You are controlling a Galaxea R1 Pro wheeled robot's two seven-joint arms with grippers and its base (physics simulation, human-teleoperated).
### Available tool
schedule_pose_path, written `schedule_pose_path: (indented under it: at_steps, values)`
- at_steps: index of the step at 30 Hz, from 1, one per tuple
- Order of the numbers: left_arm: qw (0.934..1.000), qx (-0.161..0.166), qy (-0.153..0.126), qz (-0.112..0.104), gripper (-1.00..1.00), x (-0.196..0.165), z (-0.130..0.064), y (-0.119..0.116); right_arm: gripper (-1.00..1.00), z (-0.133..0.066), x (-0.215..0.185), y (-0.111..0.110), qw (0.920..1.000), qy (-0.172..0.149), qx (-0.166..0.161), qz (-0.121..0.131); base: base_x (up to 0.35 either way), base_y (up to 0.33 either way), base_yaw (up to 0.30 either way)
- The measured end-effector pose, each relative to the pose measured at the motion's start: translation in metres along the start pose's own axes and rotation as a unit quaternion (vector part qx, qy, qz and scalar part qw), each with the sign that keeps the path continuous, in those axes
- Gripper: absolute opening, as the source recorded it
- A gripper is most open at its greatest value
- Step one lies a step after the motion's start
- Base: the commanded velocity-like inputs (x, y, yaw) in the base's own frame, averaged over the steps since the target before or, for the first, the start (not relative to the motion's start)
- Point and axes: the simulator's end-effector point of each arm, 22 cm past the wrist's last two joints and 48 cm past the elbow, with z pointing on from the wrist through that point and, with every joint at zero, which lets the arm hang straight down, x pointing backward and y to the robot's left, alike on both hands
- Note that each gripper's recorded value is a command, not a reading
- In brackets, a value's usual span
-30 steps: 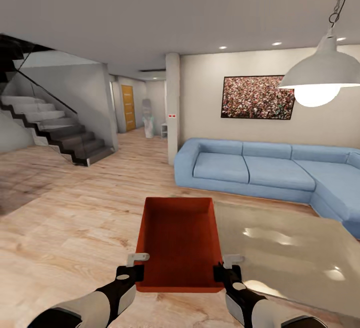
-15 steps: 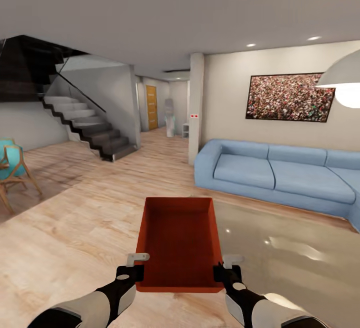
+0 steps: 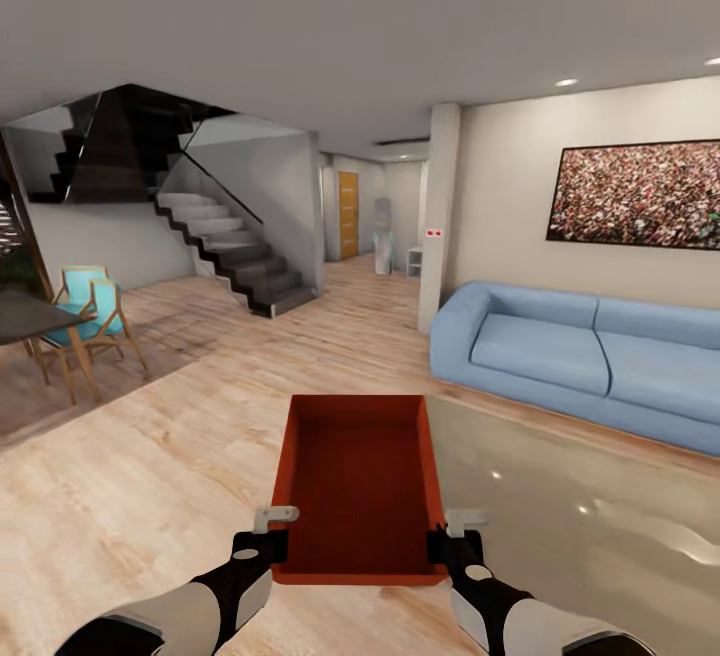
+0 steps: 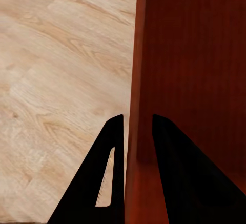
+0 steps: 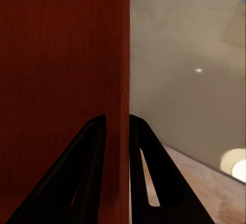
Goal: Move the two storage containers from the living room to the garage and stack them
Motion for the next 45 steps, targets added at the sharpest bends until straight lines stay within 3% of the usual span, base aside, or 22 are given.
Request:
schedule_pose_path:
  at_steps: [45]
  values:
    - [1.0,0.0,0.0,0.0,-1.0,0.0,0.0,0.0,-1.0,0.0,-0.0001,0.0,1.0,0.0,0.0,0.0,0.0,0.0,0.3]
